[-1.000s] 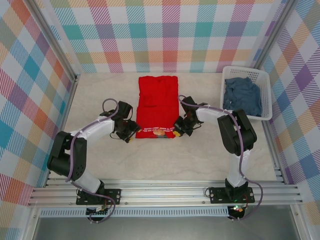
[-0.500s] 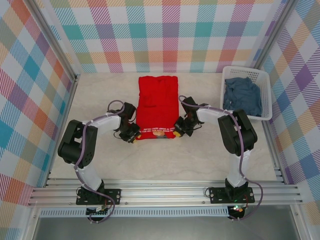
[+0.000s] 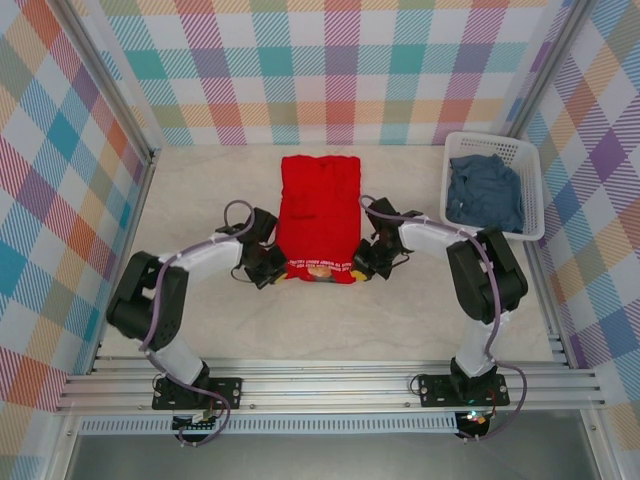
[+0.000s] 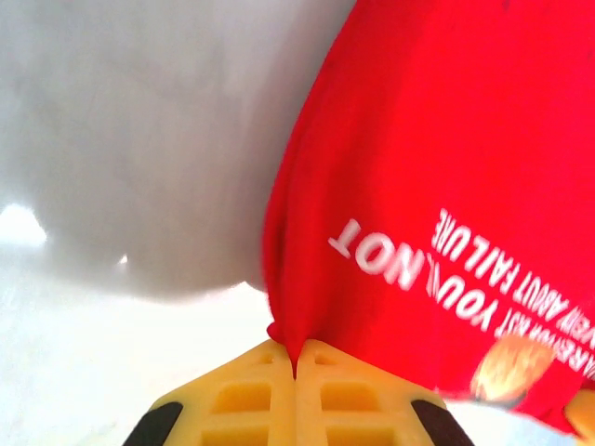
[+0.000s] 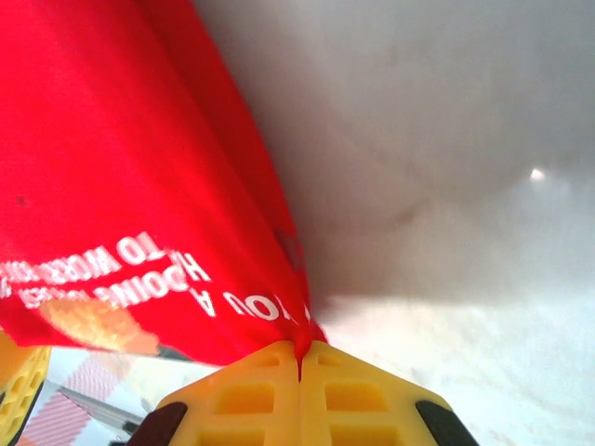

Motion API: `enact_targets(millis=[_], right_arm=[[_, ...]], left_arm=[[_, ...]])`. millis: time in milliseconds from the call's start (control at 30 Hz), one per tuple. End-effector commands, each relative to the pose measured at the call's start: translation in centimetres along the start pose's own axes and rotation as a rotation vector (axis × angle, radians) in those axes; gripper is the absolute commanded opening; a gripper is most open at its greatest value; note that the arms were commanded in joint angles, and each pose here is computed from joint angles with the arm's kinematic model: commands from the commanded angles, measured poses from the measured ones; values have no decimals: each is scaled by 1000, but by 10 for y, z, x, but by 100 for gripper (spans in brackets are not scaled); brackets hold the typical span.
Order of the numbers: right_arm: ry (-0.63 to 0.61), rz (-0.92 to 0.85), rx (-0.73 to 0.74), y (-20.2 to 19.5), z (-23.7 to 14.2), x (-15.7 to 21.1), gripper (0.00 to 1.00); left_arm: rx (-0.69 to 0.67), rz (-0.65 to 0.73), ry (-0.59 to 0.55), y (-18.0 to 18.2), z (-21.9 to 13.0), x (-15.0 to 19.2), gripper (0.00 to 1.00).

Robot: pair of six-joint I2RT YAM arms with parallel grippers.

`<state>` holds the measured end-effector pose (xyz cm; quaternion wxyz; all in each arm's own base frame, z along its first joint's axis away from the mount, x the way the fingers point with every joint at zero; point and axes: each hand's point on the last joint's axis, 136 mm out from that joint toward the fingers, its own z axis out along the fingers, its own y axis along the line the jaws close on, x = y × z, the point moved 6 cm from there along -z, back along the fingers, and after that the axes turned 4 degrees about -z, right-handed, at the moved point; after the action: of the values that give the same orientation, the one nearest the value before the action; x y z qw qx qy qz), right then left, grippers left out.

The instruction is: Fold and stack the t-shirts

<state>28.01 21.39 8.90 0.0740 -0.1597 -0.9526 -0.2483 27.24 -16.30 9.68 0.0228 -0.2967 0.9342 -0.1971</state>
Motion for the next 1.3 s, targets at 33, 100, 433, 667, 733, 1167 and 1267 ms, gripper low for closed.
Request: enact_targets(millis=[33, 100, 433, 667, 733, 1167, 1267], right_arm=[[94, -73, 49, -13, -5, 50, 0], [128, -90, 73, -22, -7, 72, 0], [233, -120, -31, -43, -73, 170, 0], [113, -140, -81, -14, -122, 165, 0], [60, -129, -84, -6, -136, 154, 0], [-93, 40, -180, 36, -169, 52, 0], [-105, 85, -202, 44, -158, 12, 0]], left_arm=[[-19, 103, 147, 28, -13, 52, 0], [-30, 153, 197, 37, -23, 72, 0], [222, 349, 355, 36, -105, 138, 0], [437, 318, 213, -7, -158, 129, 0], [463, 297, 171, -20, -166, 120, 0], [483, 10, 70, -78, -149, 14, 0], [418, -40, 34, -91, -132, -23, 0]])
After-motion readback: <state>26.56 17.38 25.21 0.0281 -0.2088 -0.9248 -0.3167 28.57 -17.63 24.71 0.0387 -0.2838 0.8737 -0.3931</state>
